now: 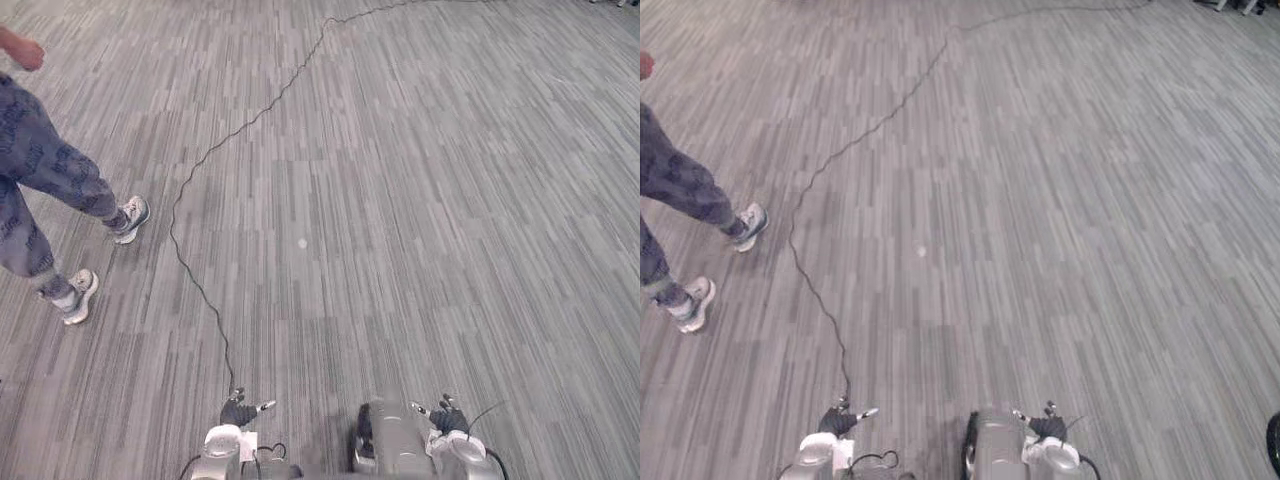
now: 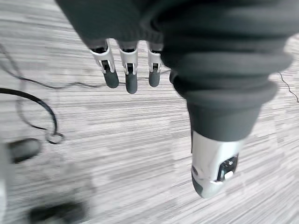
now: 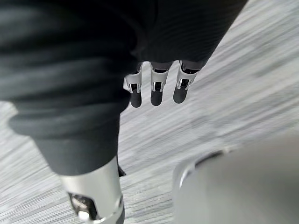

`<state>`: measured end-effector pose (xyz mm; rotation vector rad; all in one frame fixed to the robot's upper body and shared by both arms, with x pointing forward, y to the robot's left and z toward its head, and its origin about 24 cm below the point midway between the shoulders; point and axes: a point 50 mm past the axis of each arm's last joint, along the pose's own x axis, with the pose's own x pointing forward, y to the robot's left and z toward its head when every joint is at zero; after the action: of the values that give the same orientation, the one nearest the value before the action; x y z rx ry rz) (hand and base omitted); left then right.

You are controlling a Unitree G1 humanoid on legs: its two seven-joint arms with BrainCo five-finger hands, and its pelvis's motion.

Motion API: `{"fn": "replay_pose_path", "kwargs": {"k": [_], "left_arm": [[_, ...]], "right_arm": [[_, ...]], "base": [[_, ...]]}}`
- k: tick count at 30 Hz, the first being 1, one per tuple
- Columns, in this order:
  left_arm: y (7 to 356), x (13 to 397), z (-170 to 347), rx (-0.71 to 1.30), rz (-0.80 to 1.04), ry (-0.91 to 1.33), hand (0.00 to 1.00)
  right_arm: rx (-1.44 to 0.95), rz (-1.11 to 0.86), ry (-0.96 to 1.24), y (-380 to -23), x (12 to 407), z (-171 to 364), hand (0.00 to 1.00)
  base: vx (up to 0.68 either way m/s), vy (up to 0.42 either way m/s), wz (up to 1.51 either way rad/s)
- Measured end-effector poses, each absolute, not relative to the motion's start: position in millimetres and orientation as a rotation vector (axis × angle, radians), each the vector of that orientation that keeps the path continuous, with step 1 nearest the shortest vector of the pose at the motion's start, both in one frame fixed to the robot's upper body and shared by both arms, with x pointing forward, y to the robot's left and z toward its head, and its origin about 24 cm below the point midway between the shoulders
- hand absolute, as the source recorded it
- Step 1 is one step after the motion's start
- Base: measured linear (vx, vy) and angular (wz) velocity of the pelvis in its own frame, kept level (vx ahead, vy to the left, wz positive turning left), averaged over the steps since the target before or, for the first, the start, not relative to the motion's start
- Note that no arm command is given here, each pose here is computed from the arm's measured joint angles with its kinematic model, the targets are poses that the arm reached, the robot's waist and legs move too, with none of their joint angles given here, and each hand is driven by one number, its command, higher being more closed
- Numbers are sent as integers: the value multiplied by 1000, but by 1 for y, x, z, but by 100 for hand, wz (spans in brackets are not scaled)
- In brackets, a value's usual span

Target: Pick up cushions and gather them together orderly.

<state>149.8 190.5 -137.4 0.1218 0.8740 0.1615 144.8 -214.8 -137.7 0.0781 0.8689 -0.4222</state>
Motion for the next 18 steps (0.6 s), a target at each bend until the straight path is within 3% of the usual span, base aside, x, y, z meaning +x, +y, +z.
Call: {"fn": "replay_pose_path", "kwargs": {"k": [3, 7, 11, 18], "left_arm": [[181, 138, -145, 87, 161, 924, 0], [169, 135, -146, 4, 191, 927, 0], [174, 149, -134, -18, 230, 829, 0], [171, 153, -132, -38, 230, 806, 0]], "right_arm": [[67, -449, 935, -223, 125, -144, 0], [65, -469, 906, -228, 129, -140, 0], [110, -440, 855, -209, 137, -136, 0], [143, -452, 881, -208, 139, -141, 0]], "base": [[584, -190, 34], [696, -231, -8], [585, -125, -36], [488, 134, -61]]}}
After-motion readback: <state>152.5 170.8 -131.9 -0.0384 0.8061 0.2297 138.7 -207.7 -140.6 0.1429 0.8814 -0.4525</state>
